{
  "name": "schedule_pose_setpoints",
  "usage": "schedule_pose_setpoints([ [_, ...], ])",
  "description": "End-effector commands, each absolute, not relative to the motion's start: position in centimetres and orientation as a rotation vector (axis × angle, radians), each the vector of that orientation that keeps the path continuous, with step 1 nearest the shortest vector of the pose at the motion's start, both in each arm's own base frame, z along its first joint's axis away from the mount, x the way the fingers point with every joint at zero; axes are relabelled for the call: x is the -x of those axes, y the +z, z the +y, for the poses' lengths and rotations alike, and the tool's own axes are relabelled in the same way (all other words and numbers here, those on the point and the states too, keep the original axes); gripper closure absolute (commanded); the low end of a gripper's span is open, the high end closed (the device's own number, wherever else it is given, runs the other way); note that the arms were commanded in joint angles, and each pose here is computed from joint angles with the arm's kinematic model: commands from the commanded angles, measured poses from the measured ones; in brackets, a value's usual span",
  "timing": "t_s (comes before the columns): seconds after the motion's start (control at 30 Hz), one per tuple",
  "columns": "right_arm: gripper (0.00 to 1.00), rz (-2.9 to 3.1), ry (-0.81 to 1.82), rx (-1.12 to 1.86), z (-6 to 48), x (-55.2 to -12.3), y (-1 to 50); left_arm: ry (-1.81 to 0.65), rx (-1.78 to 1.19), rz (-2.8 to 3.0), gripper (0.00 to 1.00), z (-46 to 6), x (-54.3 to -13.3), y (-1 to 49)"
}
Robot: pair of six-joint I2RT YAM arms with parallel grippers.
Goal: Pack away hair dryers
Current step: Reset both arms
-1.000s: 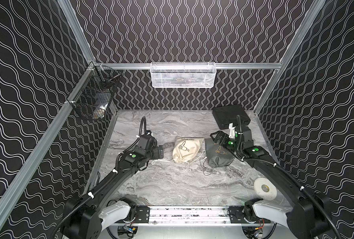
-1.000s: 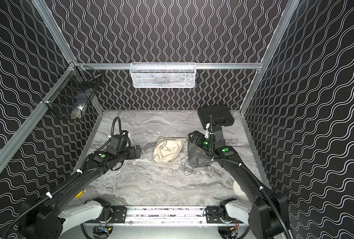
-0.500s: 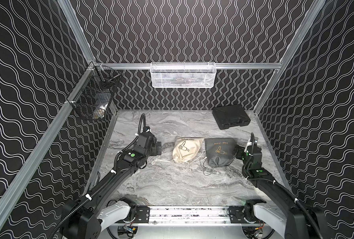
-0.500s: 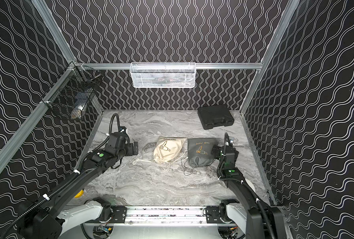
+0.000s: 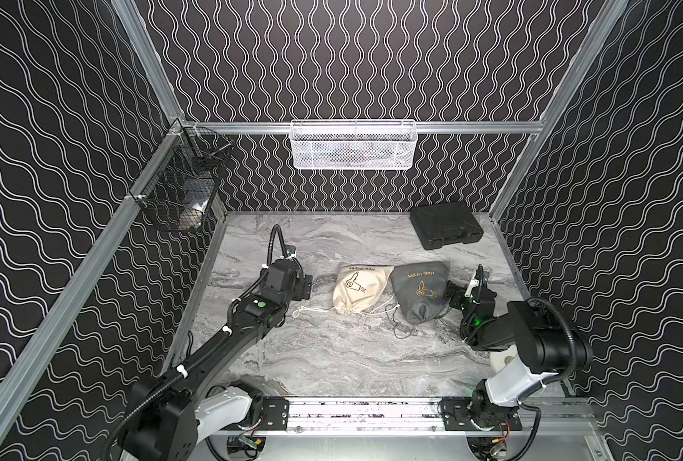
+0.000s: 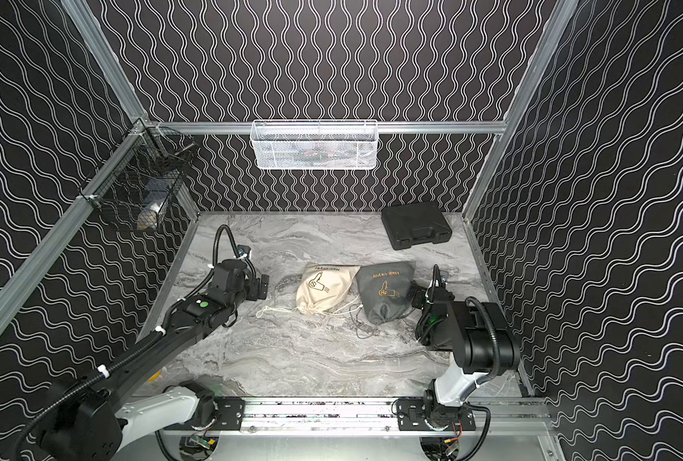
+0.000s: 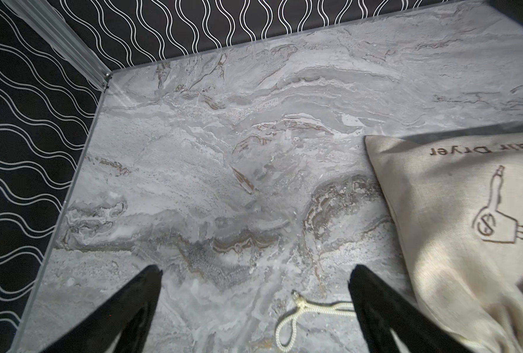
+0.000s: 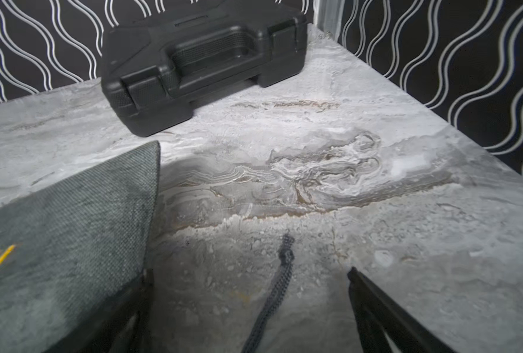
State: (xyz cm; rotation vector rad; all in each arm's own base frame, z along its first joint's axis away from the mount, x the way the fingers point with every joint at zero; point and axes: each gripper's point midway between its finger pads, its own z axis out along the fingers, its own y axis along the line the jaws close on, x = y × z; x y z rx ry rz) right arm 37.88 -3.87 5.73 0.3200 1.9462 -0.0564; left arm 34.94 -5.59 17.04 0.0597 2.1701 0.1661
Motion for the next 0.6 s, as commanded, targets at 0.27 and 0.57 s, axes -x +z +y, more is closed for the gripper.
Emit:
schedule_pose_setpoints([
  [0.27, 0.00, 1.965, -0.008, -0.246, -2.8, -40.5, 7.0, -0.004, 0.035, 2.009, 0.01, -1.0, -40.1, 12.4],
  [0.57, 0.00, 1.926, -0.010, -0.233, -2.8, -40.6, 7.2, -0.052, 0.019, 1.893, 0.01, -0.2, -39.6, 9.4],
])
